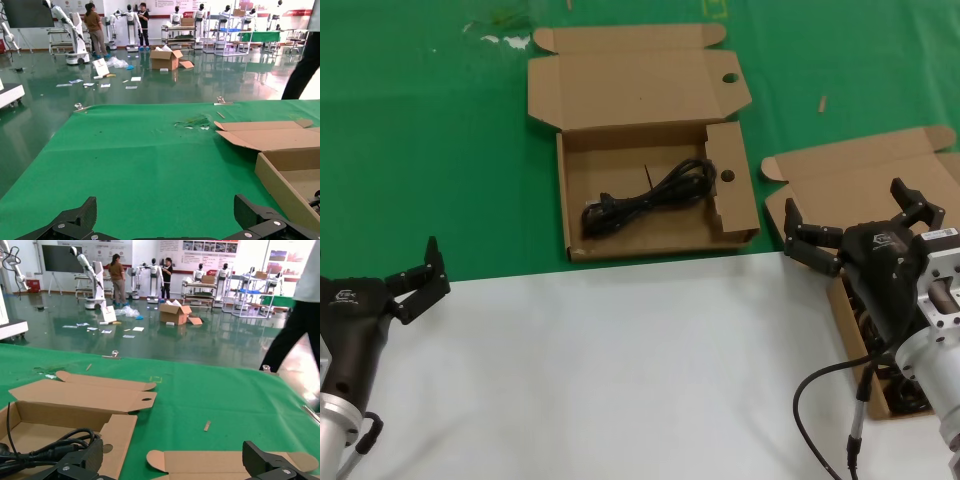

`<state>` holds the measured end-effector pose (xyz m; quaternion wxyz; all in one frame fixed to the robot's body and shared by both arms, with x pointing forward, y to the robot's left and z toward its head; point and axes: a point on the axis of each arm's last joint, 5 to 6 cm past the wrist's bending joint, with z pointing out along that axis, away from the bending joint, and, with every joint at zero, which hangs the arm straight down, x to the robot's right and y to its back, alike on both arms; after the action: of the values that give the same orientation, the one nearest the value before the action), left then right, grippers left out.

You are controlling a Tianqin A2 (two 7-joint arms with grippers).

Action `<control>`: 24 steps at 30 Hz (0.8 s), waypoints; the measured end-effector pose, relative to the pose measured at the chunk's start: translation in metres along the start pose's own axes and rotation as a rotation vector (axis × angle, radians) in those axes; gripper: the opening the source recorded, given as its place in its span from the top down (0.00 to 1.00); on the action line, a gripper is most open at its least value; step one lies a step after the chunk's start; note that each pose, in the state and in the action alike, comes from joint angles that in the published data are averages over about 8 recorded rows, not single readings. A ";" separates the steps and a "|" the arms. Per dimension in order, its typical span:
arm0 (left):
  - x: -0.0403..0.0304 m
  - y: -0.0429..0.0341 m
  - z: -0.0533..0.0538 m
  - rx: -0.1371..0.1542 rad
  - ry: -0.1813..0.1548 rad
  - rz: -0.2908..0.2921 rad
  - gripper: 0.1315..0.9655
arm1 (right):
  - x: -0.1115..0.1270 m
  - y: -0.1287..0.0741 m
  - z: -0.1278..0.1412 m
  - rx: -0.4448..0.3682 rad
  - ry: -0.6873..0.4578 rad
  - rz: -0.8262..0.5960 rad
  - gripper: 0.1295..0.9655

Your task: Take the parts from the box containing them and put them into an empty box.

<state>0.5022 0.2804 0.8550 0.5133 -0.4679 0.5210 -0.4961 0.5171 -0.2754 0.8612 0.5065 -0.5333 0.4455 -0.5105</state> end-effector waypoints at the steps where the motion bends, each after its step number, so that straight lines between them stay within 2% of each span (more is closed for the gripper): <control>1: 0.0000 0.0000 0.000 0.000 0.000 0.000 0.00 | 0.000 0.000 0.000 0.000 0.000 0.000 0.00; 24: 0.0000 0.0000 0.000 0.000 0.000 0.000 0.00 | 0.000 0.000 0.000 0.000 0.000 0.000 0.00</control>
<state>0.5022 0.2804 0.8550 0.5133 -0.4679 0.5210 -0.4961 0.5171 -0.2754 0.8612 0.5065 -0.5333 0.4455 -0.5105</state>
